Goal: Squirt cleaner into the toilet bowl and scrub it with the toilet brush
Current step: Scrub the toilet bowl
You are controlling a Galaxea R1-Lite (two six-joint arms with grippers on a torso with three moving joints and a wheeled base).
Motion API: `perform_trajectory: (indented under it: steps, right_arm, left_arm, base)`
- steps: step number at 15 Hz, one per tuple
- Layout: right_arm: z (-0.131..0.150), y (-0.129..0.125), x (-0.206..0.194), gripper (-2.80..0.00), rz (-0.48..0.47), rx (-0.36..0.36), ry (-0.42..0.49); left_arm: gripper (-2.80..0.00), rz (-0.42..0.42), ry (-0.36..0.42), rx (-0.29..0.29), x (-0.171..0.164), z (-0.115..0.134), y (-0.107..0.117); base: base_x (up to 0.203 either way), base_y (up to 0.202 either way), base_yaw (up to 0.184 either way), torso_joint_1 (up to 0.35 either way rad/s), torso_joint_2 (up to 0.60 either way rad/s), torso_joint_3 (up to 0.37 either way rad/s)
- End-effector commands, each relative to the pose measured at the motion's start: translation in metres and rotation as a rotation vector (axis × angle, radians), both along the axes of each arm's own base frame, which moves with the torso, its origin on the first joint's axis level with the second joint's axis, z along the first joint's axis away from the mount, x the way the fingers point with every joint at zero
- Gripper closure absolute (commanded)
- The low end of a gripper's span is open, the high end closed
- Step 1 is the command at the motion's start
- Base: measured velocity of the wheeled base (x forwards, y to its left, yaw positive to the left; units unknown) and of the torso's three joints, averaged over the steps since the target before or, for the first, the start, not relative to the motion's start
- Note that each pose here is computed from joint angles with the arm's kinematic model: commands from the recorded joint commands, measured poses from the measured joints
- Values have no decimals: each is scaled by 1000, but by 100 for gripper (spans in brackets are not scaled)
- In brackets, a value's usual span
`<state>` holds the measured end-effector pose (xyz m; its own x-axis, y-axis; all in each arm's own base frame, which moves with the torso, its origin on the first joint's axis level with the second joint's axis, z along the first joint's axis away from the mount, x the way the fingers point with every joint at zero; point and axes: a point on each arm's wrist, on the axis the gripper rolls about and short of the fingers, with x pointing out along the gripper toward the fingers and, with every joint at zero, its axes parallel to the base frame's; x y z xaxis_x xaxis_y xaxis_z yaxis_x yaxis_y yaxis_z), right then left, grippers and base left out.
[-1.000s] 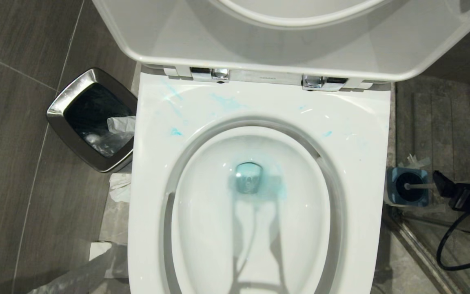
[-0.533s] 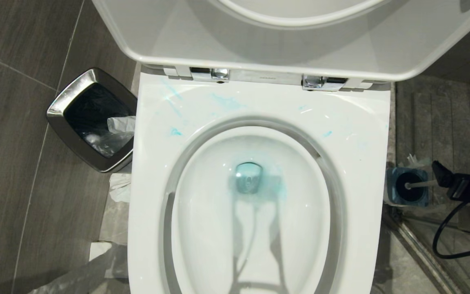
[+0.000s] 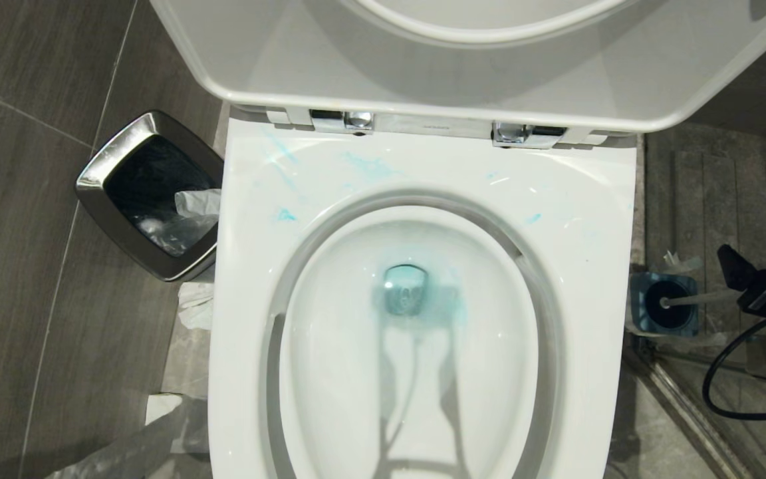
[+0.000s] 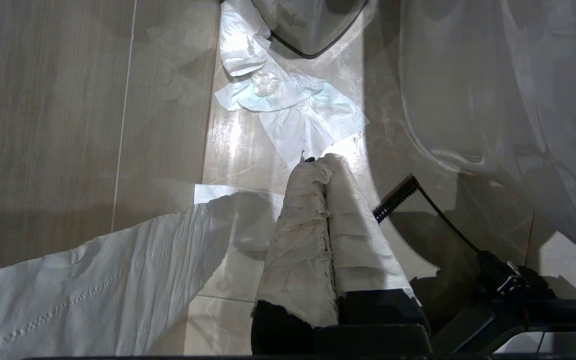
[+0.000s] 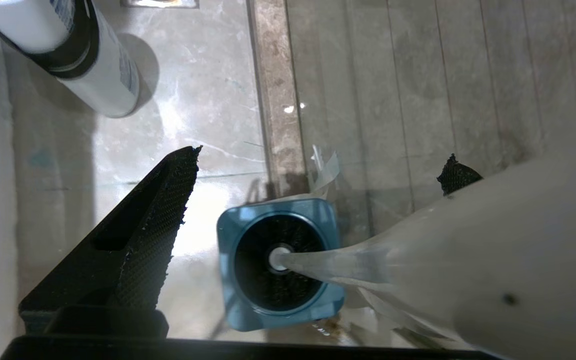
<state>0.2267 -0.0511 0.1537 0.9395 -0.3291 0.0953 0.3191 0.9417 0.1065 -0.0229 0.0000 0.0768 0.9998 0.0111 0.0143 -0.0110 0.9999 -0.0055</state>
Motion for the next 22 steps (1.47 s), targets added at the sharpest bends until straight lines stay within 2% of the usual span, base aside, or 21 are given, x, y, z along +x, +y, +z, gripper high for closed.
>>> perform_trajectory:
  steps: [1,8,9,13,20,22]
  right_arm:
    - [0,0,-2,-280,0,13,-10]
    - [-5,0,-1,-280,2,34,5]
    - [-4,0,0,0,3,32,4]
    - [-5,1,1,0,25,27,5]
    - [1,1,2,0,45,8,-48]
    - [3,1,0,0,43,-15,-49]
  left_arm:
    - [0,1,8,-1,1,-2,0]
    - [0,0,8,-1,1,-2,0]
    - [0,1,8,-1,1,-2,0]
    - [0,1,8,-1,1,-2,0]
    - [0,1,8,-1,1,-2,0]
    - [0,1,8,-1,1,-2,0]
  base:
    - [0,0,0,0,0,0]
    - [0,0,0,0,0,0]
    - [0,0,0,0,0,0]
    - [0,0,0,0,0,0]
    - [0,0,0,0,0,0]
    - [0,0,0,0,0,0]
